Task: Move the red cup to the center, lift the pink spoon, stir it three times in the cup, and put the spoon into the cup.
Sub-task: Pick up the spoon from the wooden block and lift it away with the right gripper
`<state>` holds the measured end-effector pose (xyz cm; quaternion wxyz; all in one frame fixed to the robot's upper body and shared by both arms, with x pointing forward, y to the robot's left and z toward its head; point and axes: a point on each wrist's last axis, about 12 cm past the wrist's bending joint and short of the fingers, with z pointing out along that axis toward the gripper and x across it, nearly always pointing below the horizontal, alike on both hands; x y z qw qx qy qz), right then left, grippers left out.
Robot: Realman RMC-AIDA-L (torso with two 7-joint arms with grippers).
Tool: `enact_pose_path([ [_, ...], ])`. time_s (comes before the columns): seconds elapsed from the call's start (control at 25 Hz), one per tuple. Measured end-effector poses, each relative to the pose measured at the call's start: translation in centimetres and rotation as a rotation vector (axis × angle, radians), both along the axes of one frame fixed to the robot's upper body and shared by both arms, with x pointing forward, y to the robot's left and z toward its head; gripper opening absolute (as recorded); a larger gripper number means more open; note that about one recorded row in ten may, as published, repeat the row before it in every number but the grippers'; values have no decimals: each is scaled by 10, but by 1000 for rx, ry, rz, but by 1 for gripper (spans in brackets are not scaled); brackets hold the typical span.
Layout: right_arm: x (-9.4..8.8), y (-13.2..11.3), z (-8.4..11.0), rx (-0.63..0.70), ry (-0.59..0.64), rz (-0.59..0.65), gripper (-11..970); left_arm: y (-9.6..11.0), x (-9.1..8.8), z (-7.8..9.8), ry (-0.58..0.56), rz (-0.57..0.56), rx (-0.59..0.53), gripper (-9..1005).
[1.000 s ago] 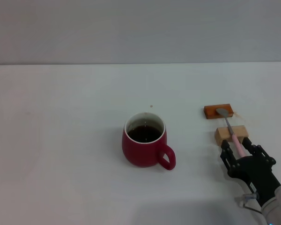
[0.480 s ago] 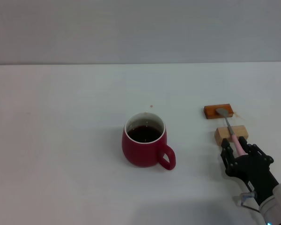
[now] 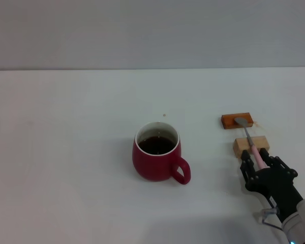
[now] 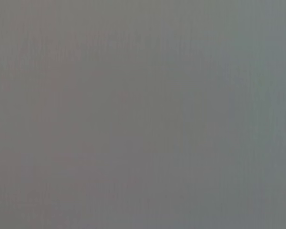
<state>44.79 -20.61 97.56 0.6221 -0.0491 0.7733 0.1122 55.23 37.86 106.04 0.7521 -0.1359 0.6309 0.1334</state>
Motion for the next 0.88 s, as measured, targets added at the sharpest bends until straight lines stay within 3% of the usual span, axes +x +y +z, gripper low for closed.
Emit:
enact_pose_path([
  [0.88, 2, -1, -1, 4, 18, -16, 340, 0, -1, 0, 1, 1, 0, 843],
])
